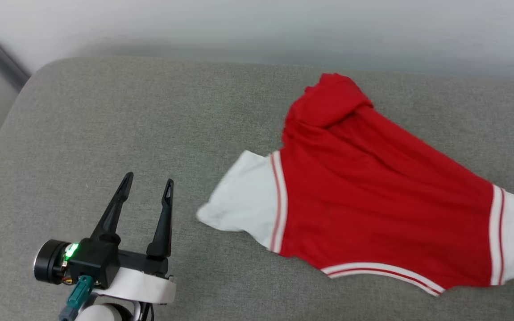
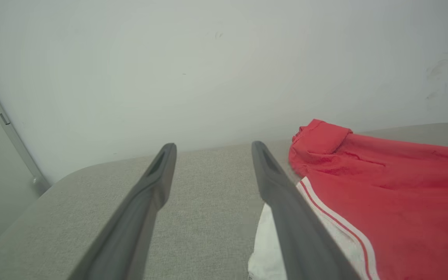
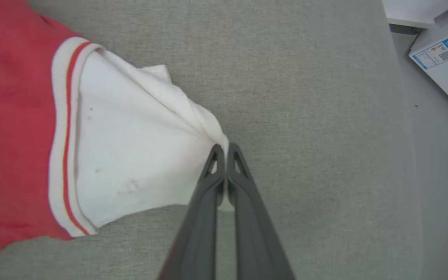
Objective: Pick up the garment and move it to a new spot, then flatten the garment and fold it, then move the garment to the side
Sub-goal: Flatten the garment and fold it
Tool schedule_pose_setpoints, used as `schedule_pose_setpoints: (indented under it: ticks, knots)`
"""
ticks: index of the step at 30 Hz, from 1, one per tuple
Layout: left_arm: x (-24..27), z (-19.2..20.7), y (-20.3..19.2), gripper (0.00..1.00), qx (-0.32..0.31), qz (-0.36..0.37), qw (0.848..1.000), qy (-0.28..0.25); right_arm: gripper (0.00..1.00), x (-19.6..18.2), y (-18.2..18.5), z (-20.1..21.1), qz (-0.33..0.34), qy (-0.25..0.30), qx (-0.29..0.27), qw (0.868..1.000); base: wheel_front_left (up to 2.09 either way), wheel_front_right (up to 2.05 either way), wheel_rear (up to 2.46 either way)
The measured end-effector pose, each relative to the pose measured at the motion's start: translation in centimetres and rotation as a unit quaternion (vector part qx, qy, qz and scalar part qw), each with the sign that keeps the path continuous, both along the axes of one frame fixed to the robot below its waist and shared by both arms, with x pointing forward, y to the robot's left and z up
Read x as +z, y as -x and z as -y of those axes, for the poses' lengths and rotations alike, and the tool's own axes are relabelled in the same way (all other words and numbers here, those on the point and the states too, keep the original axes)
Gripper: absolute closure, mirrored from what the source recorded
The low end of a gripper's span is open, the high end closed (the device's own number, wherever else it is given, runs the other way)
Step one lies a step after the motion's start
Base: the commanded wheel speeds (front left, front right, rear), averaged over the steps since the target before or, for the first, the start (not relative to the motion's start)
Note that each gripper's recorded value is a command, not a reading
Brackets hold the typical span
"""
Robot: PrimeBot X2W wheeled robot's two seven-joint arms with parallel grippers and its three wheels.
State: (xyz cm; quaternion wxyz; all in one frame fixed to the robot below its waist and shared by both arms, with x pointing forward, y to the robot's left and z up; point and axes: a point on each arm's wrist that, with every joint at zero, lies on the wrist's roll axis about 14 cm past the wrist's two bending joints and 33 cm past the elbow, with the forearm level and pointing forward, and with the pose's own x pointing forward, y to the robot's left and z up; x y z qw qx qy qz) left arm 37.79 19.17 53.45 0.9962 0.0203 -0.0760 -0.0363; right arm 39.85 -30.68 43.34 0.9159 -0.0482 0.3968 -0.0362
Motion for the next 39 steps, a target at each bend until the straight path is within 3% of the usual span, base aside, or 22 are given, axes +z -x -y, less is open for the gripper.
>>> schedule_pose_setpoints:
  ticks: [2,3,4,5,11,14,18,23,25,31,36,39]
  knots:
    - [0.1,0.1,-0.3,0.0,-0.003,0.002,1.0,0.0,1.0,-0.3,-0.4,1.4,0.012,0.019,-0.012,1.0,0.0,0.0,0.0]
    - [0.1,0.1,-0.4,0.0,-0.003,0.001,1.0,0.0,0.79,-0.4,-0.6,1.6,0.022,0.021,-0.015,0.999,0.0,0.0,0.0]
    - [0.0,0.1,-0.5,0.0,-0.004,0.001,1.0,0.0,0.04,-1.0,-0.6,1.6,0.017,0.014,-0.019,1.0,0.0,0.0,0.0]
    - [0.0,0.2,-0.6,0.0,-0.006,0.001,1.0,0.001,0.0,-1.4,-0.6,1.1,0.015,0.013,-0.012,1.0,0.0,0.0,0.0]
    - [0.4,0.4,-0.9,0.0,-0.013,0.007,1.0,0.002,0.0,0.3,-2.1,-0.5,0.09,0.008,0.02,0.996,0.0,0.0,0.0]
    - [0.7,0.7,-1.0,0.0,-0.022,0.011,1.0,0.005,0.0,2.7,-2.8,-1.0,0.156,0.001,0.029,0.987,0.0,0.0,0.0]
    - [0.0,2.1,-1.0,0.0,-0.061,-0.007,0.998,0.007,0.0,6.5,-3.2,-2.6,0.273,-0.033,0.02,0.961,0.0,0.0,0.0]
    - [-1.0,3.2,-1.5,0.0,-0.091,-0.052,0.994,0.008,0.0,9.4,-1.5,-5.0,0.372,-0.073,0.013,0.925,0.0,0.0,0.0]
    - [-2.0,3.8,-1.6,0.0,-0.105,-0.091,0.99,0.014,0.0,10.2,-0.7,-6.0,0.404,-0.114,-0.006,0.907,0.0,0.0,0.0]
    - [-5.5,5.7,-1.7,0.0,-0.146,-0.227,0.963,0.007,0.0,11.1,1.3,-6.4,0.437,-0.111,-0.009,0.892,0.0,0.0,0.0]
    - [-9.5,6.6,-0.9,0.0,-0.182,-0.348,0.919,-0.025,0.0,10.6,1.6,-6.0,0.441,-0.1,-0.019,0.892,0.0,0.0,0.0]
    - [-11.3,5.9,-1.8,0.0,-0.178,-0.383,0.904,-0.06,0.0,9.9,1.4,-6.8,0.435,-0.102,-0.005,0.894,0.0,0.0,0.0]
